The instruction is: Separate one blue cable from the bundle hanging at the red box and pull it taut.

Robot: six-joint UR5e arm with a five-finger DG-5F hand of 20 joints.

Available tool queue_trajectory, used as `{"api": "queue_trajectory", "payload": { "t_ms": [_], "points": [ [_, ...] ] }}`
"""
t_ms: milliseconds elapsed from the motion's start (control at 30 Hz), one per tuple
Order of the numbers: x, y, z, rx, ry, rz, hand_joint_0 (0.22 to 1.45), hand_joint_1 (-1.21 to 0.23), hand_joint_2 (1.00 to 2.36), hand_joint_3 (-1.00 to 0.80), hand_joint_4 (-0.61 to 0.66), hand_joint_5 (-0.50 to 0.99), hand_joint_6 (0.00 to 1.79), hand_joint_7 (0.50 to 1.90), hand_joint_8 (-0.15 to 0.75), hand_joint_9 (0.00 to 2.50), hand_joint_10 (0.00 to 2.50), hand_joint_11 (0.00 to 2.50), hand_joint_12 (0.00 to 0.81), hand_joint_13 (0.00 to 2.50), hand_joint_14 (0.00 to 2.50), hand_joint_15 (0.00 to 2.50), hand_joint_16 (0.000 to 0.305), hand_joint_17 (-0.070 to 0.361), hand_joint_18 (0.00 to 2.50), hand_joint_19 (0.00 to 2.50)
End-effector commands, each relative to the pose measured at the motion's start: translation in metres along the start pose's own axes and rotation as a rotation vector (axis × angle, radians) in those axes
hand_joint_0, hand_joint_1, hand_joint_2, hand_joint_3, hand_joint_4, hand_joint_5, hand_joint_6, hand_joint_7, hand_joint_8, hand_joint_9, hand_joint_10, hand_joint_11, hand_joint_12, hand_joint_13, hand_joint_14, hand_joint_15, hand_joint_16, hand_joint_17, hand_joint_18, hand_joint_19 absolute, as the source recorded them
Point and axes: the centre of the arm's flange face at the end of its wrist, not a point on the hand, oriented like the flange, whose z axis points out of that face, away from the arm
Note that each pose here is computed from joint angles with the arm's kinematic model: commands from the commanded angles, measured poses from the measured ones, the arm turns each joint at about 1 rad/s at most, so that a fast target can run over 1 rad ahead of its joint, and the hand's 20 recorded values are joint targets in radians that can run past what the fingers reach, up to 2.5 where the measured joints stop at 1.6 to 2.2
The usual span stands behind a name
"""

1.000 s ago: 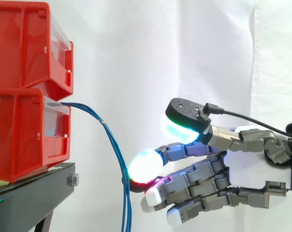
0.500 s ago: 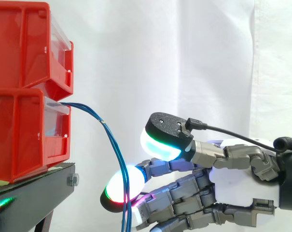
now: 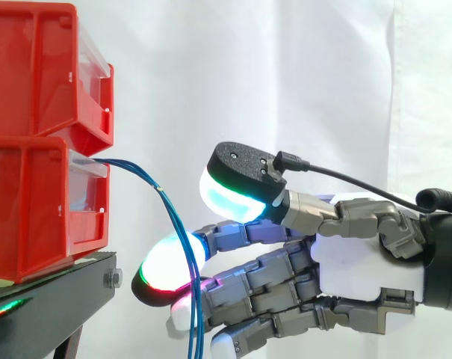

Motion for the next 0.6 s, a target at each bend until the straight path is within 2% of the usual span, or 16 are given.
{"api": "queue_trajectory", "payload": {
  "t_ms": [0, 233, 567],
  "points": [
    [0.007, 0.003, -0.001, -0.01, 0.02, 0.001, 0.55, -0.5, 1.0, -0.5, 0.22, -0.17, 0.5, 1.02, 0.241, 0.67, 0.02, 0.59, 0.283, 0.4, 0.01, 0.24, 0.042, 0.094, 0.4, 0.58],
    [0.014, 0.006, -0.003, -0.013, 0.028, 0.015, 0.56, -0.51, 1.0, -0.5, 0.23, -0.17, 0.5, 1.02, 0.247, 0.71, 0.02, 0.6, 0.293, 0.46, 0.01, 0.27, 0.043, 0.097, 0.45, 0.59],
    [0.021, 0.01, -0.004, -0.032, 0.032, 0.072, 0.56, -0.51, 1.0, -0.5, 0.23, -0.16, 0.5, 1.02, 0.246, 0.73, 0.02, 0.6, 0.292, 0.49, 0.01, 0.29, 0.044, 0.098, 0.47, 0.59]
  ]
}}
